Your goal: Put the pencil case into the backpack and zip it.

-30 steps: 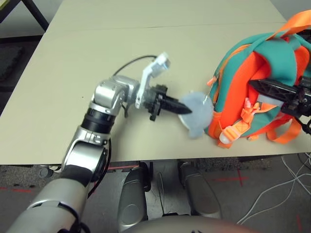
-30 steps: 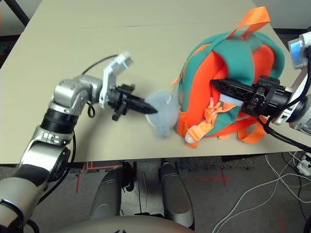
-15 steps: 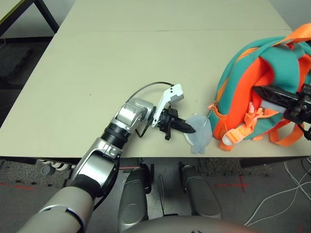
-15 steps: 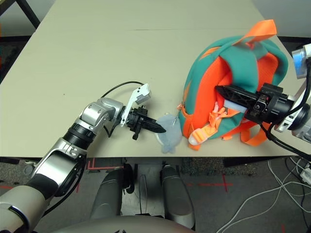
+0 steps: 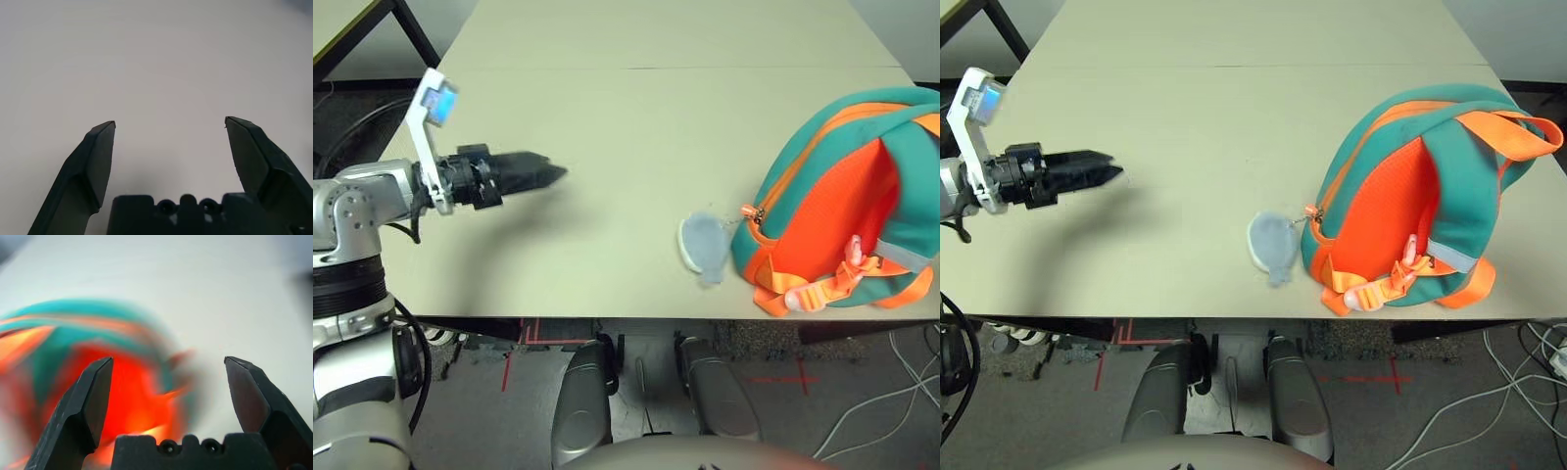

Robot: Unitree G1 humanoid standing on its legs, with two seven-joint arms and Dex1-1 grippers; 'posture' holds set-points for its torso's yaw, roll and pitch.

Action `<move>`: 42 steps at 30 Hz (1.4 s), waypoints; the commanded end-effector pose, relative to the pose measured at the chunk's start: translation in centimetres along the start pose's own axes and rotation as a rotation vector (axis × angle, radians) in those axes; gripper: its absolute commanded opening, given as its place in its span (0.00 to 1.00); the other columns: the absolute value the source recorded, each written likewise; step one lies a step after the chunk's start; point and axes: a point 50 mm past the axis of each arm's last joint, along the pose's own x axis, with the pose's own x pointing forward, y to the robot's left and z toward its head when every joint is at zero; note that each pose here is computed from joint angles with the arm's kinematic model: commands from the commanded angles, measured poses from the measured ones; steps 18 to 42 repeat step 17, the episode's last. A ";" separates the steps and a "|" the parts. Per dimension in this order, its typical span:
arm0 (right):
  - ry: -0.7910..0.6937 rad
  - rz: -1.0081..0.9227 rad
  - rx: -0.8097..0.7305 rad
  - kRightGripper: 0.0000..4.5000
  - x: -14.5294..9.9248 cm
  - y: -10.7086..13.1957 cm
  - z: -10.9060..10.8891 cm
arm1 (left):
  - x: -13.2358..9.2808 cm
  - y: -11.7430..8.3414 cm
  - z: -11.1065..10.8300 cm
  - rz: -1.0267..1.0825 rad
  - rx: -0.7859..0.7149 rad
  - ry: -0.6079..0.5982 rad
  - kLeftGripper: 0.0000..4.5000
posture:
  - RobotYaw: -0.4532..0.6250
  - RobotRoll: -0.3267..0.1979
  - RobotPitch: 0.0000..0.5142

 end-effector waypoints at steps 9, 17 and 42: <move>-0.243 -0.185 -0.007 1.00 12.3 -2.2 -8.9 | 3.5 1.6 -6.4 0.453 0.275 -0.130 1.00 | 0.31 0.62 0.37; -0.138 -0.190 -0.037 1.00 14.0 -1.2 -14.4 | 5.0 -0.1 -9.6 0.446 0.226 -0.068 1.00 | 0.30 0.62 0.36; -0.138 -0.190 -0.037 1.00 14.0 -1.2 -14.4 | 5.0 -0.1 -9.6 0.446 0.226 -0.068 1.00 | 0.30 0.62 0.36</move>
